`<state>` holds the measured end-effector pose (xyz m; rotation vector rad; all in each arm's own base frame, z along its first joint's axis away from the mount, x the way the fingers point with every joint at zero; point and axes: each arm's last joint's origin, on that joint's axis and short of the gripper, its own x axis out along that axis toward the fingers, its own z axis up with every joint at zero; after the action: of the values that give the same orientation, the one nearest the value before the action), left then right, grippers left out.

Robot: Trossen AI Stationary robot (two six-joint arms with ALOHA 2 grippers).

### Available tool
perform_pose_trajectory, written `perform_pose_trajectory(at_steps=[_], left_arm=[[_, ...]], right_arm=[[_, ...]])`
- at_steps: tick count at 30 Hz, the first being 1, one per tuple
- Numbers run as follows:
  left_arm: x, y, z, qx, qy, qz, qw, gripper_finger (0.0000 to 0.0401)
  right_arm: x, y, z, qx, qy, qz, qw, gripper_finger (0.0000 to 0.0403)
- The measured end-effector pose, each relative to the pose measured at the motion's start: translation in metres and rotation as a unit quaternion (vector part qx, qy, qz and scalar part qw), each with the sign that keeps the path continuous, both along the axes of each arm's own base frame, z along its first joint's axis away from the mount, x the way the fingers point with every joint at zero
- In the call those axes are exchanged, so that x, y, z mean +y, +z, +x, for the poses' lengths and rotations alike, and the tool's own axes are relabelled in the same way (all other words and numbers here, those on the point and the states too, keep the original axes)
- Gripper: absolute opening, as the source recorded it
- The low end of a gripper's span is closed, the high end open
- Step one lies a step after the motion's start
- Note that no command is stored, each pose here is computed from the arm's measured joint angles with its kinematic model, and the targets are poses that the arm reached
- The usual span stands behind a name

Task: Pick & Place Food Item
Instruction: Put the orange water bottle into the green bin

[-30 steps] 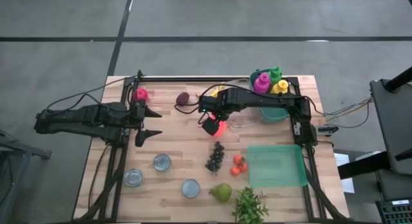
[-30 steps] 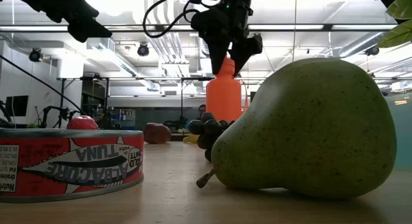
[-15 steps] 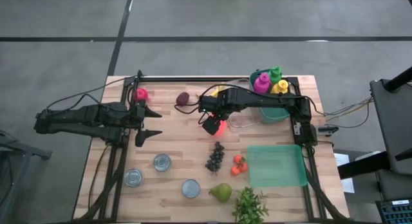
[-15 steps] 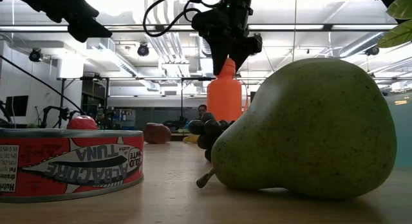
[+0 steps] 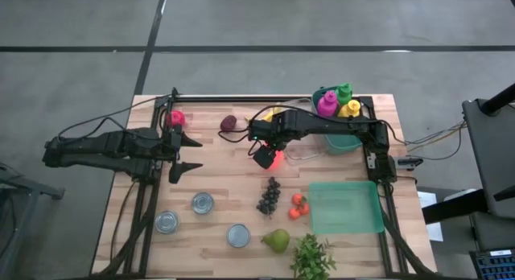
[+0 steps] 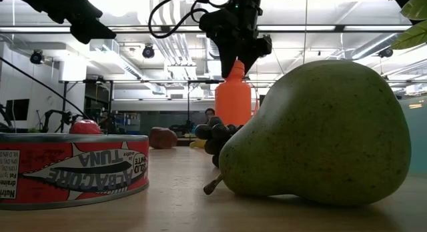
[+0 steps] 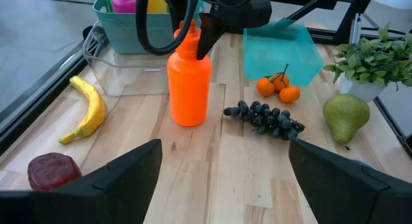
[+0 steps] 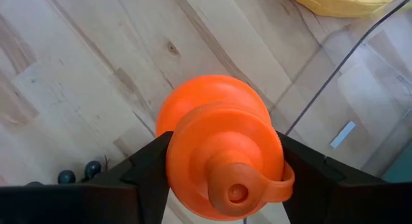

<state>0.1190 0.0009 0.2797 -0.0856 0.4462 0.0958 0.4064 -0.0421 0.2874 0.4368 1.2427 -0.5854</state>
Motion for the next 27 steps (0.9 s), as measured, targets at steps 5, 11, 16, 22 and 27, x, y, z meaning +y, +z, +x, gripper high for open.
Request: perform_pose_trajectory(at_steps=[5, 11, 16, 22, 27], left_arm=[[0.000, 0.000, 0.000, 0.000, 0.000, 0.000, 1.000, 0.0343], [0.000, 0.000, 0.000, 0.000, 0.000, 0.000, 1.000, 0.0343], [0.000, 0.000, 0.000, 0.000, 0.000, 0.000, 1.000, 0.0343], [0.000, 0.000, 0.000, 0.000, 0.000, 0.000, 1.000, 0.0344], [0.000, 0.000, 0.000, 0.000, 0.000, 0.000, 1.000, 0.0344]], right_arm=[[0.000, 0.000, 0.000, 0.000, 0.000, 0.000, 1.000, 0.0219], [0.000, 0.000, 0.000, 0.000, 0.001, 0.000, 1.000, 0.0214], [0.001, 0.004, -0.002, -0.004, 0.001, 0.000, 1.000, 0.0213], [0.004, 0.026, -0.013, -0.034, -0.001, -0.002, 0.999, 0.0213], [0.006, 0.058, -0.037, -0.064, -0.007, -0.008, 0.998, 0.0212]])
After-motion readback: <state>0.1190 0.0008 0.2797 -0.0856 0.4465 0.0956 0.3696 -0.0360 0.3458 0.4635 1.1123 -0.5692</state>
